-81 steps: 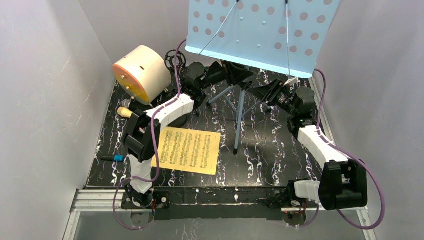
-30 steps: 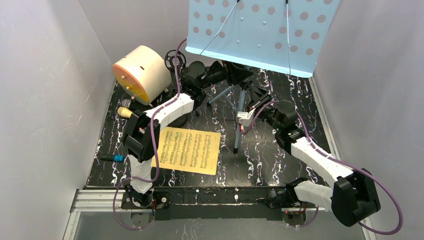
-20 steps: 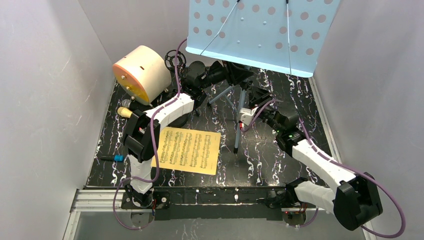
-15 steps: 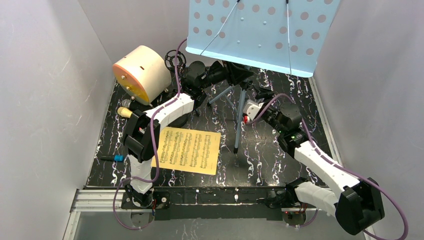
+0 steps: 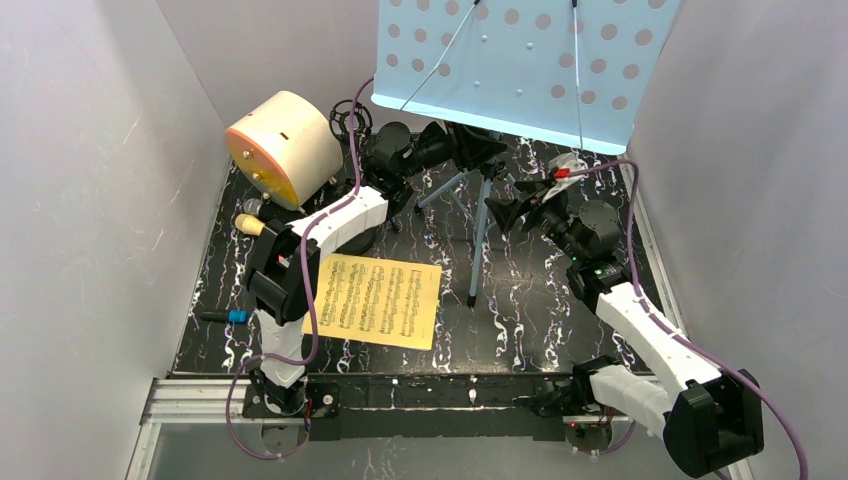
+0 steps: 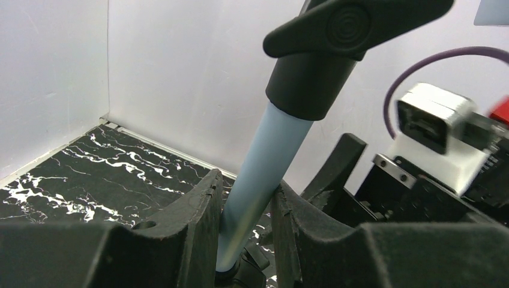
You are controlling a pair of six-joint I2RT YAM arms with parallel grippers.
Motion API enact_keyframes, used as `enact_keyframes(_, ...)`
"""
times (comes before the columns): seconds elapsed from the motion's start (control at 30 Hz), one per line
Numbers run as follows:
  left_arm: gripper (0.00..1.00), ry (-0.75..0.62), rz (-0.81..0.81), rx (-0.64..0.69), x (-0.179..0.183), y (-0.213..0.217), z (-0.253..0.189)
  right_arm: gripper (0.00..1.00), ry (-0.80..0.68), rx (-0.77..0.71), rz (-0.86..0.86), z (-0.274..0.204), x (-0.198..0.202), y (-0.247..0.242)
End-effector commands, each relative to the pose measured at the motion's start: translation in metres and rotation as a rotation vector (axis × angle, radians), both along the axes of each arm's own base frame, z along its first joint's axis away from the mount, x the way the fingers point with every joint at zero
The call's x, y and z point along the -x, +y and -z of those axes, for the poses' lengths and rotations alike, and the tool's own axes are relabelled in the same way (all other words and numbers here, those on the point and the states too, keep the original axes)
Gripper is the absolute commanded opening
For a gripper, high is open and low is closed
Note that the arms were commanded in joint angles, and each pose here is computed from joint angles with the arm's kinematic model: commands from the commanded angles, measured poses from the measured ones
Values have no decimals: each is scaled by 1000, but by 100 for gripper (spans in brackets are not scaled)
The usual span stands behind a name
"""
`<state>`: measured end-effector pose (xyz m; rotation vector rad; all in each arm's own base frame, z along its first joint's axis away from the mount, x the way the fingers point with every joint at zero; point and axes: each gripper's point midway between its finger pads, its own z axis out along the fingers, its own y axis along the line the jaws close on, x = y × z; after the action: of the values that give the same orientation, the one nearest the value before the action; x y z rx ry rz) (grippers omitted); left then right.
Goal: Pack up the instrument practice props
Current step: Unscrew the knob on the music stand.
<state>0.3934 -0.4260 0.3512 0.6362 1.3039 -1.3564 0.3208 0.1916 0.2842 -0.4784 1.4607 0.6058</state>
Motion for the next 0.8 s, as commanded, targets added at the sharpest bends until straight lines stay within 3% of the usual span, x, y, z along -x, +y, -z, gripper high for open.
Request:
enact_keyframes(0.0, 0, 120, -33, -57, -5, 6, 17, 88, 222, -376, 33, -20, 0, -8)
enact_keyframes(0.23, 0, 114, -31, -56, -3, 6, 14, 83, 409, -636, 24, -31, -13, -19)
enact_keyframes(0.77, 0, 110, -27, -60, -1, 3, 14, 60, 516, -717, -41, -45, -41, -6)
